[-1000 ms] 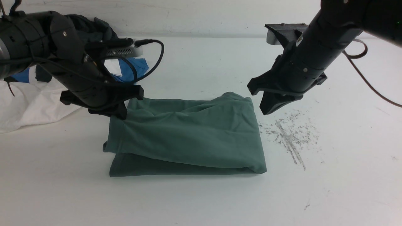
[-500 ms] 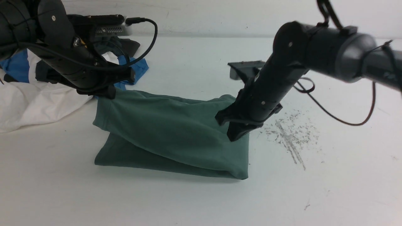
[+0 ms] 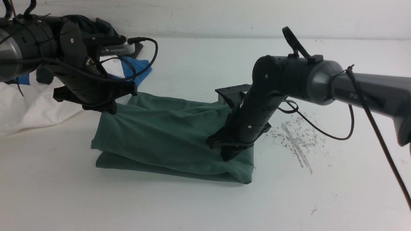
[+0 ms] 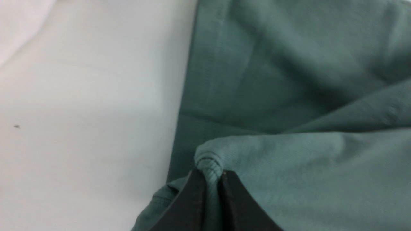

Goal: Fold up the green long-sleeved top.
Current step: Use the right arm to drag the right edge of the fabric to the left and folds it over the left edge

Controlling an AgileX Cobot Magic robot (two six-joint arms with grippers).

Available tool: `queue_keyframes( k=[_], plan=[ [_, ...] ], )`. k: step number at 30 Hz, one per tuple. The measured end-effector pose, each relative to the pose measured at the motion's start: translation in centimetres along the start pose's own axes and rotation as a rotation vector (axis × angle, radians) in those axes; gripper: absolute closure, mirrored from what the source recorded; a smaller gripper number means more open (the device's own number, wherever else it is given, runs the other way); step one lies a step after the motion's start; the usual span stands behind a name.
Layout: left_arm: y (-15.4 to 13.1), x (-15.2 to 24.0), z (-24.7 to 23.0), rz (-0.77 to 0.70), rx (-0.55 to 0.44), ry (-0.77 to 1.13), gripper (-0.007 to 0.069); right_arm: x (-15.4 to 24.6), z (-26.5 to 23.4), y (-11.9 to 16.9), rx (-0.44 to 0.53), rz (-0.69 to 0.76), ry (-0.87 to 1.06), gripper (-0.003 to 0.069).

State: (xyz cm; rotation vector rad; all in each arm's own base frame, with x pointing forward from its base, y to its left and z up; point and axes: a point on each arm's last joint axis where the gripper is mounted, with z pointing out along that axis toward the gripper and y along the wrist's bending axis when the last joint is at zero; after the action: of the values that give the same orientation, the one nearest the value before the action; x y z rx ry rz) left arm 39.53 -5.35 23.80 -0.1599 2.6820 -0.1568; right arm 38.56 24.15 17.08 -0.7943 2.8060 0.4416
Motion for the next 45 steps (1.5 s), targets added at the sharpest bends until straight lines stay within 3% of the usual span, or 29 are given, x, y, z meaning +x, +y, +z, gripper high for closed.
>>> queue_keyframes(
  k=[6,17,22,34,40,45],
  plan=[
    [1.5,0.0,2.8,-0.038,-0.027,0.039,0.0605,0.0,0.0,-0.1,0.011,-0.003,0.002,0.0673],
    [1.7,0.0,5.0,-0.040,-0.026,0.020,0.0587,0.3,0.0,-0.4,0.042,-0.031,0.040,0.0673],
    [2.0,-0.3,5.0,-0.039,-0.031,0.004,0.0531,0.5,0.0,-0.4,0.044,-0.033,0.058,0.0673],
    [3.3,0.1,4.9,0.010,-0.111,0.056,0.0296,0.7,-0.1,-0.4,0.041,-0.031,0.076,0.0673],
    [3.8,0.4,4.1,0.030,-0.167,0.103,0.0283,0.1,-2.0,0.1,0.046,-0.026,0.062,0.0673],
    [3.8,0.1,1.7,0.020,-0.170,0.070,0.0317,-2.7,-6.3,1.0,0.056,-0.069,-0.083,0.0673]
  ],
)
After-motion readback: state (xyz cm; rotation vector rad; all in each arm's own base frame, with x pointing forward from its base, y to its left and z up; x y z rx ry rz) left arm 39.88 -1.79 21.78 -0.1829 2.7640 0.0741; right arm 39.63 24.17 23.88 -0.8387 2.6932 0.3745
